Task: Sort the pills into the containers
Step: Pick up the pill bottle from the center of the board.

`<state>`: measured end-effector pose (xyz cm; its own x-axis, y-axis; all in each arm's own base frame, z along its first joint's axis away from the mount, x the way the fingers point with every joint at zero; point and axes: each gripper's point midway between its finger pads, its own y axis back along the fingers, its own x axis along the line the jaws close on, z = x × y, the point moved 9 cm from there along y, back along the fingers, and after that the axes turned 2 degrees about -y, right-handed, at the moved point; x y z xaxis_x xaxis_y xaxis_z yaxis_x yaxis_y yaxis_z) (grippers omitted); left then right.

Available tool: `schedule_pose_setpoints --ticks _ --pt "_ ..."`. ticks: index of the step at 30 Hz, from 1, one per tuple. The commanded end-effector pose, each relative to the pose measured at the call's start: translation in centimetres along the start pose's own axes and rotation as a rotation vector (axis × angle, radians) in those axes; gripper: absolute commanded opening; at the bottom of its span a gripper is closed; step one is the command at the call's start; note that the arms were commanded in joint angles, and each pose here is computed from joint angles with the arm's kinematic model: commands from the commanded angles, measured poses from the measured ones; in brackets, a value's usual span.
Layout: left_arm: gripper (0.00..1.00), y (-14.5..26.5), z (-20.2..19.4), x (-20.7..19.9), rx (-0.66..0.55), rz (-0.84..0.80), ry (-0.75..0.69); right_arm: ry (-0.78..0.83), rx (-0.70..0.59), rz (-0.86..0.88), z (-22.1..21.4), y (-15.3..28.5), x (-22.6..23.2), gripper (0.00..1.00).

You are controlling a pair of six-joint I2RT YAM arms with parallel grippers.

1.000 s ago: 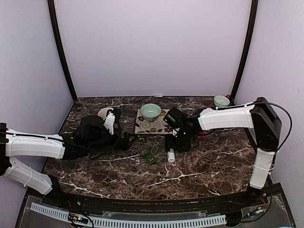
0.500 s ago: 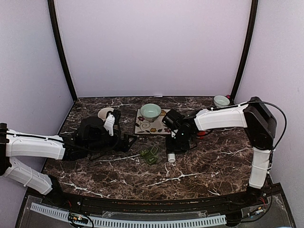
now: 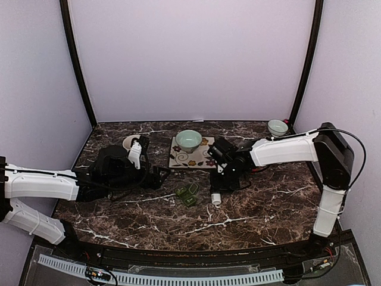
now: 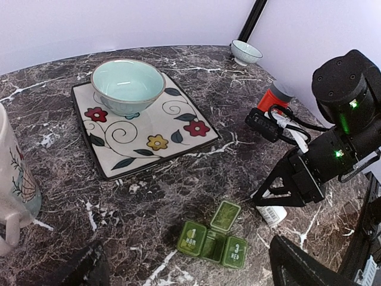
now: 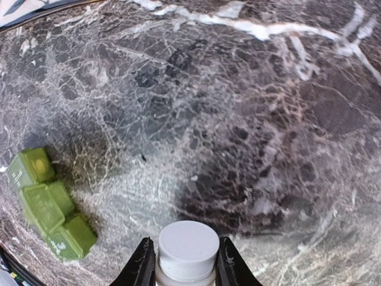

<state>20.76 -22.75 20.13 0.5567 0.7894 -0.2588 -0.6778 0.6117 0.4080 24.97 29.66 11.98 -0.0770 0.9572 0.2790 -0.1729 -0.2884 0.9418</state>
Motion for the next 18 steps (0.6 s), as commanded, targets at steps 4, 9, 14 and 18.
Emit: schedule_pose_setpoints --ticks 4,9,14,18 --pt "0.96 1.3 2.0 -1.4 -0.061 -0.114 0.038 -0.008 -0.216 0.215 1.1 5.9 1.4 0.11" --pt "0.95 1.9 3.8 -2.9 -0.085 -0.236 0.077 0.006 -0.385 0.358 1.7 10.3 2.1 0.09" --pt "0.95 2.9 5.8 -4.4 -0.127 -0.382 0.144 0.022 -0.57 0.528 2.5 14.9 3.1 0.06" --pt "0.95 3.5 7.4 -5.6 -0.147 -0.485 0.177 0.035 -0.694 0.657 2.9 17.6 3.9 0.06"
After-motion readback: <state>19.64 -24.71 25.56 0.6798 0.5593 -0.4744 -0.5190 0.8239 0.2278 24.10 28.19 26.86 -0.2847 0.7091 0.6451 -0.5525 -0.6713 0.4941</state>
